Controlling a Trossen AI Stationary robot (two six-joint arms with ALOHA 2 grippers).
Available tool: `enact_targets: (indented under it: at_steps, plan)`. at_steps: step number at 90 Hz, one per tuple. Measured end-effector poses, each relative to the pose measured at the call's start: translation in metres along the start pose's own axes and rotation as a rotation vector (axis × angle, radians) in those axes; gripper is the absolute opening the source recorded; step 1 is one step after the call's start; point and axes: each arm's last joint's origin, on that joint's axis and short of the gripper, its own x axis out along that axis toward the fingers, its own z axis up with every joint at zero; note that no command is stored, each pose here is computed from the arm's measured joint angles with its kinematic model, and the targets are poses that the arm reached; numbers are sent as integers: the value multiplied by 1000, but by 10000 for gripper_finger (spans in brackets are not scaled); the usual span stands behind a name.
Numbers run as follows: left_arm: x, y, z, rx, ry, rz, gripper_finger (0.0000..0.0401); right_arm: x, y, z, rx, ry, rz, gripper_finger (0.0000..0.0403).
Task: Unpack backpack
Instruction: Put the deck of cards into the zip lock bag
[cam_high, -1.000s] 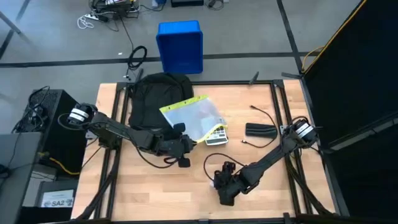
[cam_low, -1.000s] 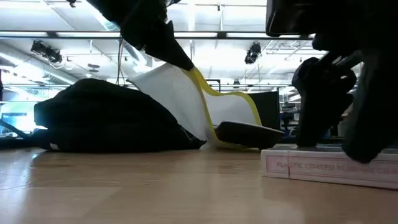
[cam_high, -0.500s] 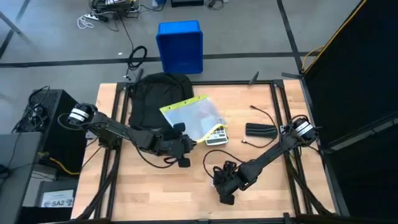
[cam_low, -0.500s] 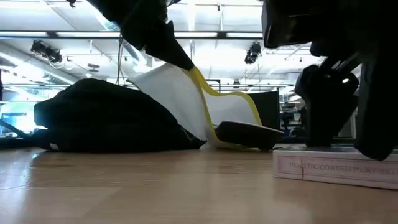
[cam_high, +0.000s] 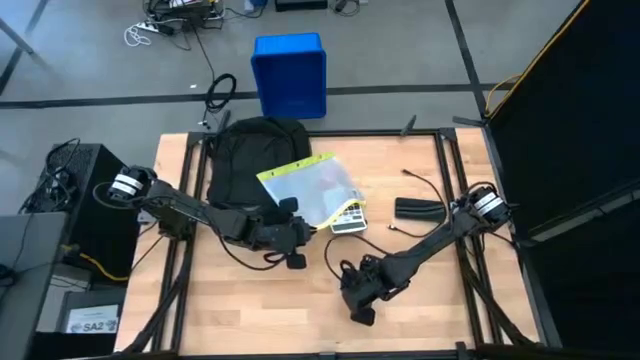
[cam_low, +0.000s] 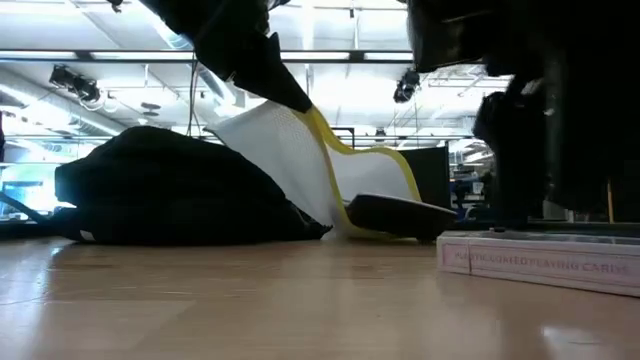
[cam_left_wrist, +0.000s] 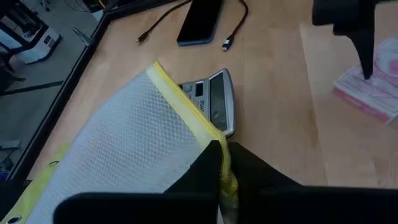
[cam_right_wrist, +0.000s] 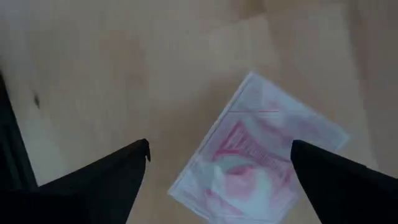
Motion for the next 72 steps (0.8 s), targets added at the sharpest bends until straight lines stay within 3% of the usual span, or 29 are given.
enact_targets:
  at_steps: [20, 43, 72]
  plan:
    - [0, 0, 0, 0, 0, 0, 0, -1, -5, -1, 6, 7, -48, 368]
    - [0, 0, 0, -3, -2, 0, 0, -1, -24, 0, 139, 148, -110, 340]
    - [0, 0, 0, -4, -1, 0, 0, 1, -13, 10, 119, 61, 29, 323]
